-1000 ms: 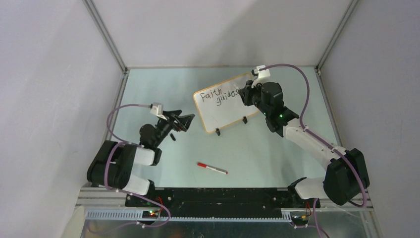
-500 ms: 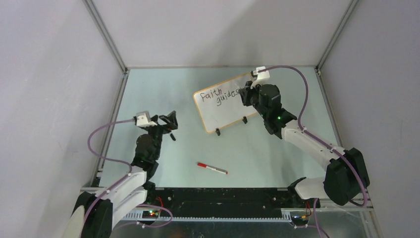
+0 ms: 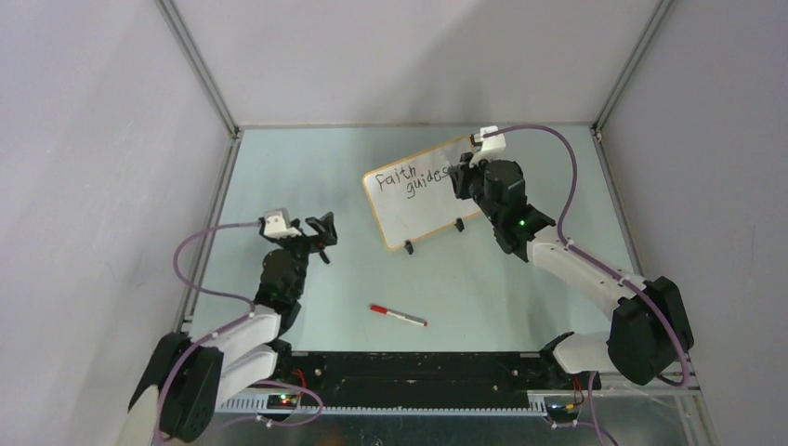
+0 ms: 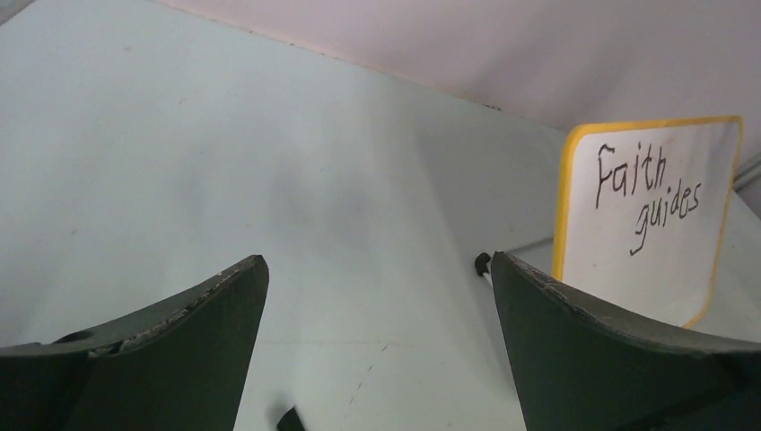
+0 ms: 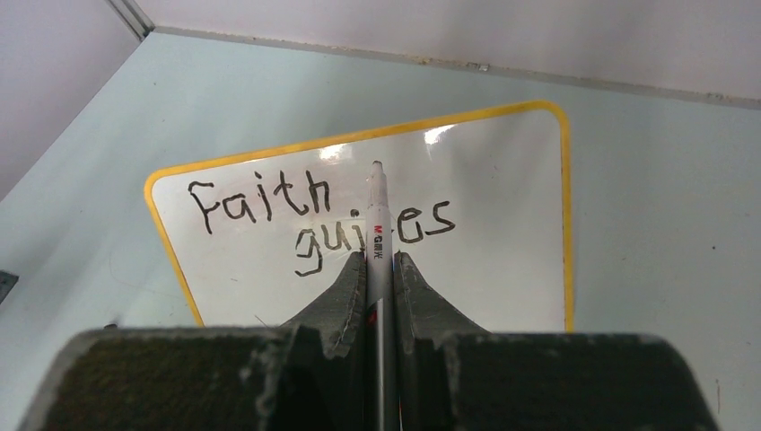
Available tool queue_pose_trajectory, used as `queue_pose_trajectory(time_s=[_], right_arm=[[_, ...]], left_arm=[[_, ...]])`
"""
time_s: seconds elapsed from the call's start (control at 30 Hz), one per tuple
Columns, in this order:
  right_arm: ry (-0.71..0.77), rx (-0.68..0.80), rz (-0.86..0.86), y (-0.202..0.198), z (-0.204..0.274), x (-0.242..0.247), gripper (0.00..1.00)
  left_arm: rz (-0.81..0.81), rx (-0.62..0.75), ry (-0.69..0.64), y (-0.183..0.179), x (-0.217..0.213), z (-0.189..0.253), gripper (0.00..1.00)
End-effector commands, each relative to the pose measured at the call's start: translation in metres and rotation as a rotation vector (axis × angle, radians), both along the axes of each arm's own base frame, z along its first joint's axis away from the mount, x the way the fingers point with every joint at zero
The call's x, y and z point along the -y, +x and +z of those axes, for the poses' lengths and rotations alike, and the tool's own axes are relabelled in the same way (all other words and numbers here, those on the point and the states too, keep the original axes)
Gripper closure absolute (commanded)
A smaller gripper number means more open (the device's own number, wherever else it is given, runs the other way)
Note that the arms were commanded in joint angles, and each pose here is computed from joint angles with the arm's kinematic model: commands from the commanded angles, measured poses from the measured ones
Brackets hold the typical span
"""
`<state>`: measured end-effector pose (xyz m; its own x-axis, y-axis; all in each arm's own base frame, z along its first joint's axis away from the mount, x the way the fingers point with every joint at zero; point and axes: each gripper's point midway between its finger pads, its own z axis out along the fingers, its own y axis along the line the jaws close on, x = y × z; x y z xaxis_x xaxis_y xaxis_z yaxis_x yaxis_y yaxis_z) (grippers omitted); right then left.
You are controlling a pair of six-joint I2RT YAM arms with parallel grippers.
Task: Write a sentence on the whiteboard
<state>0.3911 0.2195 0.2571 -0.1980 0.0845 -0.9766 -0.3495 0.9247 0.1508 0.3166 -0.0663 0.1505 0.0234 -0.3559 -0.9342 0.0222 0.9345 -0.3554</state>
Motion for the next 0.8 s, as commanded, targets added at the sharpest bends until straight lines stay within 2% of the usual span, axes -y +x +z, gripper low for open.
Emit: queue_pose_trajectory(time_s=[0.0,0.1,0.23,0.4,0.5,0.67,0.77], right_arm=[[0.032,0.06,-0.002,0.001,0.019,-0.002,1.0],[0.036,0.058,0.0,0.001,0.019,-0.002,1.0],[0.039,0.06,0.005,0.001,0.02,-0.001,1.0],[0.052,0.06,0.012,0.001,0.022,-0.001,1.0],[0.064,0.06,0.021,0.002,0.022,-0.002,1.0],[0.082,0.062,0.04,0.003,0.023,-0.005,1.0],[0.086,0.06,0.043,0.004,0.023,-0.006,1.0]], left_arm=[[-0.114,0.027,0.059,0.025,0.028,0.023,0.01],[-0.242,0.033,0.051,0.046,0.059,0.03,0.01],[-0.353,-0.036,-0.006,0.069,0.077,0.036,0.01],[-0.248,0.013,-0.04,0.079,0.049,0.078,0.01],[-0.236,-0.024,-0.017,0.083,0.046,0.089,0.01],[-0.423,-0.007,-0.087,0.068,0.078,0.093,0.01],[-0.467,-0.034,-0.077,0.065,0.082,0.083,0.01]])
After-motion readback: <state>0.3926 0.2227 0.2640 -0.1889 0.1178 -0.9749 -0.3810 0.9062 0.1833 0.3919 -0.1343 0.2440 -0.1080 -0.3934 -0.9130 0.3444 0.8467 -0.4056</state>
